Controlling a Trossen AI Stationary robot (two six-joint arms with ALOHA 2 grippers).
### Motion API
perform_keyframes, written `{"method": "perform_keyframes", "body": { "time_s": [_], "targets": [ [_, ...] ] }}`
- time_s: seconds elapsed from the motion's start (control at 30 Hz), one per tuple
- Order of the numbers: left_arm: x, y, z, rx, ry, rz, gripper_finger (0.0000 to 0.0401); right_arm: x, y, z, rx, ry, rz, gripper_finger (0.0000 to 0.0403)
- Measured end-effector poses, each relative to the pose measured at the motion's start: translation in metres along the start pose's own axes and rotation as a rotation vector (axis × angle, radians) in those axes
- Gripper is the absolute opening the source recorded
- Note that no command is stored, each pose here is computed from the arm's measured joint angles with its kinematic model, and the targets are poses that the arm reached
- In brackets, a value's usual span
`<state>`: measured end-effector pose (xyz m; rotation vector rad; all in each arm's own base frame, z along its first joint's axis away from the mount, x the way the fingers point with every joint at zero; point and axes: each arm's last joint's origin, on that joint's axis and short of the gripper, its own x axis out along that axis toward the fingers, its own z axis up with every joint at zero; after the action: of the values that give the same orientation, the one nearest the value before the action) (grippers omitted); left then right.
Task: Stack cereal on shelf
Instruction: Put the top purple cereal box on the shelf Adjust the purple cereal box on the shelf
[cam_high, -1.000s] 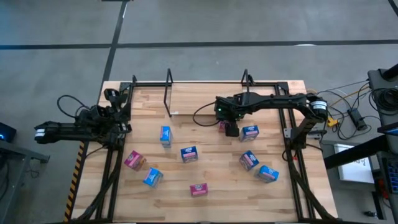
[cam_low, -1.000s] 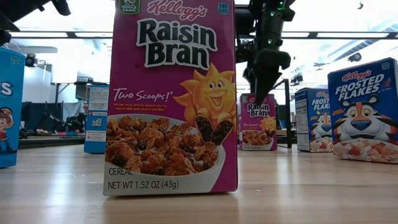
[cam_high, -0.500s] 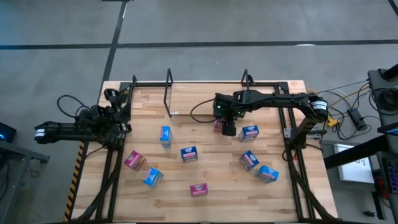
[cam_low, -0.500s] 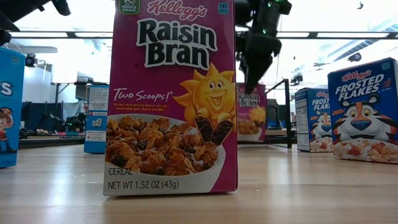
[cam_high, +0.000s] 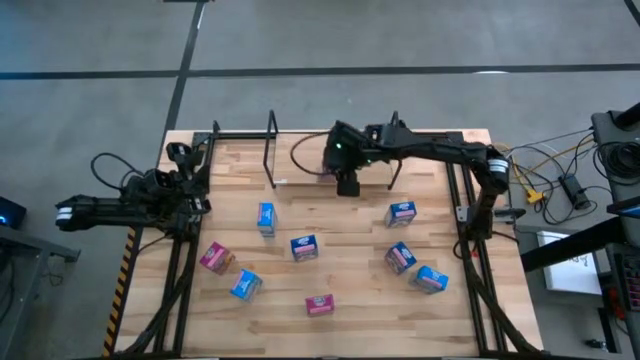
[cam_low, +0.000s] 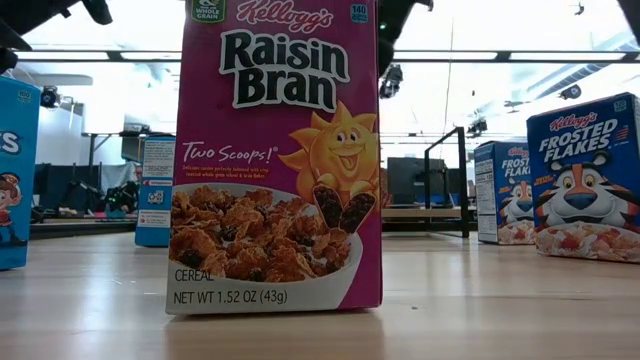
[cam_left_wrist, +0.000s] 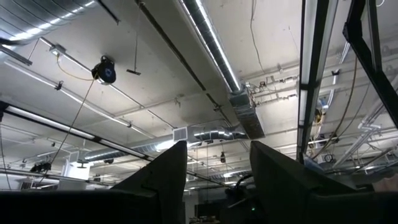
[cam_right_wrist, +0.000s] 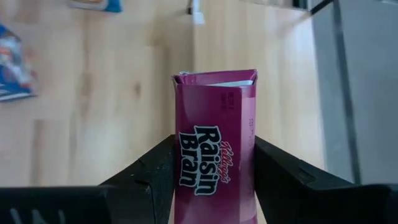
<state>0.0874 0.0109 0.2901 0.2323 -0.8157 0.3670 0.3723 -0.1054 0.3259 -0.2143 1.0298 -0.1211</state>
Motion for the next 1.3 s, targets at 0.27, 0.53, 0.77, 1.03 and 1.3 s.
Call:
{"method": "perform_keyframes", "body": {
  "time_s": [0.27,0.53,0.77,1.03,1.3],
  "targets": [
    [0.0,0.0,0.0,0.001,0.0,0.0,0.0159,0.01,-0.057,-0.002,-0.023,0.129,-0.013,0.0171],
    [0.0,0.0,0.0,0.002,0.005,-0.001,0.0159,0.008,-0.117,-0.045,0.046,0.206,0.095,0.0171],
    [0.0,0.0,-0.001,-0.001,0.007,-0.003,0.0159,-0.007,-0.155,-0.078,0.13,0.174,0.084,0.0171],
    [0.0,0.0,-0.001,0.0,0.013,-0.004,0.0159,0.002,-0.164,-0.092,0.138,0.159,0.108,0.0171],
    [0.0,0.0,-0.001,0.0,0.014,-0.005,0.0159,0.017,-0.164,-0.104,0.139,0.202,0.092,0.0171]
  ]
}}
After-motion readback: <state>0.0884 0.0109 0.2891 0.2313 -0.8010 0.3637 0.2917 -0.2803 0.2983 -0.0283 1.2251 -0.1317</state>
